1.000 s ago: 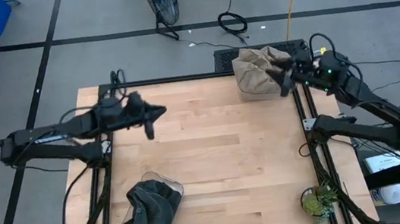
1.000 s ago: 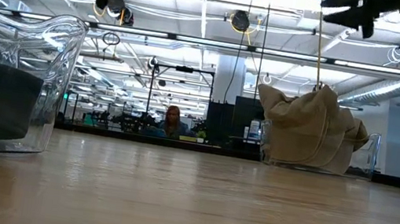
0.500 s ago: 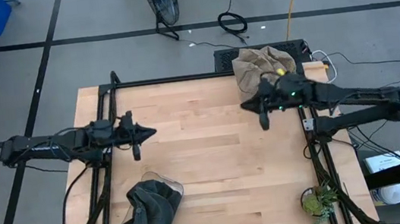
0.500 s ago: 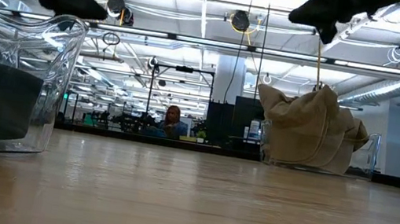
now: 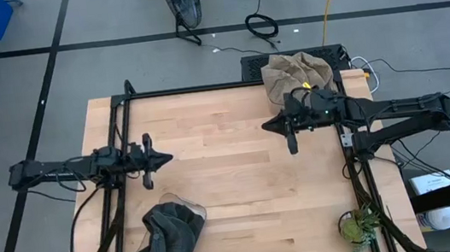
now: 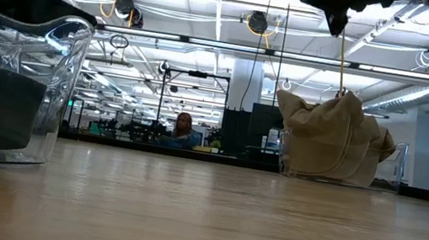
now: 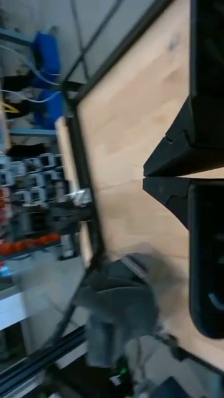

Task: Pick & Place hat
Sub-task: Return to Home Position

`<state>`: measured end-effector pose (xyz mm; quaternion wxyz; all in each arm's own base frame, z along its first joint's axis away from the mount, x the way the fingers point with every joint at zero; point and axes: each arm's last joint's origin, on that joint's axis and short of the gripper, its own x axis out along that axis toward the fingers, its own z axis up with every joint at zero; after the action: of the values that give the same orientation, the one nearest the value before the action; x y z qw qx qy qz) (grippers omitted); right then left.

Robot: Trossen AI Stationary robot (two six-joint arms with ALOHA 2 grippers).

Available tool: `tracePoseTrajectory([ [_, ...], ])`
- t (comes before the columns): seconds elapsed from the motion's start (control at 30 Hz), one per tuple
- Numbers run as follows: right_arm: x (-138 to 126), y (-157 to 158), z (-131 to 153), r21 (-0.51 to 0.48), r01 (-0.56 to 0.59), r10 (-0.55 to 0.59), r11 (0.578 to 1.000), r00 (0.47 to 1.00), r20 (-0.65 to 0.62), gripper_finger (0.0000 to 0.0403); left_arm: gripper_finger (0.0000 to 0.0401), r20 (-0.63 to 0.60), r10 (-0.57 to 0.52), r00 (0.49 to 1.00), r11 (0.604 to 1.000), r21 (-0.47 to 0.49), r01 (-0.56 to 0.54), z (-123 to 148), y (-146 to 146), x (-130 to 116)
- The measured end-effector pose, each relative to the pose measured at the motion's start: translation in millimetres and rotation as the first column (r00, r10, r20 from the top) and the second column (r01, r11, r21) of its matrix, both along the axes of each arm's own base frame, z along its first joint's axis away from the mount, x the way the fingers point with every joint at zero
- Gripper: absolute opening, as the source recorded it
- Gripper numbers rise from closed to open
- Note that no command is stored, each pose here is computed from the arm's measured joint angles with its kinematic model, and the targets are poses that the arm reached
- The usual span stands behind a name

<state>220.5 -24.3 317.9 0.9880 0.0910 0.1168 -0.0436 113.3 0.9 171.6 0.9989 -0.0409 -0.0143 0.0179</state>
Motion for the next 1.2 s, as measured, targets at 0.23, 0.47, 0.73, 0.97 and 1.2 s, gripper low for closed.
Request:
tracePoseTrajectory([
  [0.23,0.8,-2.0,3.8,-0.011,0.064,-0.064,0.998,0.997,0.04,0.0004,0.0002,-0.028,-0.012,1.0,0.995,0.098,0.015,-2.4,-0.4,-3.0],
  [0.47,0.7,-2.4,3.8,-0.014,0.079,-0.079,0.997,0.996,0.04,0.0004,0.0003,-0.052,0.001,0.999,0.997,0.079,0.003,-5.6,0.2,-8.9],
  [0.73,0.7,-2.3,3.8,-0.013,0.077,-0.077,0.997,0.996,0.039,0.0004,0.0003,-0.005,-0.017,1.0,0.996,0.084,0.018,-2.1,-0.2,-16.3],
  [0.97,-0.1,-2.2,0.8,-0.013,0.076,-0.076,0.997,0.997,0.006,0.0004,0.0006,-0.011,-0.027,1.0,0.995,0.096,0.028,-2.6,-0.5,-16.2],
  [1.2,-6.2,3.4,-15.5,-0.054,0.002,-0.008,0.999,0.994,-0.112,0.0001,0.0025,-0.016,-0.011,1.0,0.997,0.079,0.013,-3.0,-0.1,-16.1],
])
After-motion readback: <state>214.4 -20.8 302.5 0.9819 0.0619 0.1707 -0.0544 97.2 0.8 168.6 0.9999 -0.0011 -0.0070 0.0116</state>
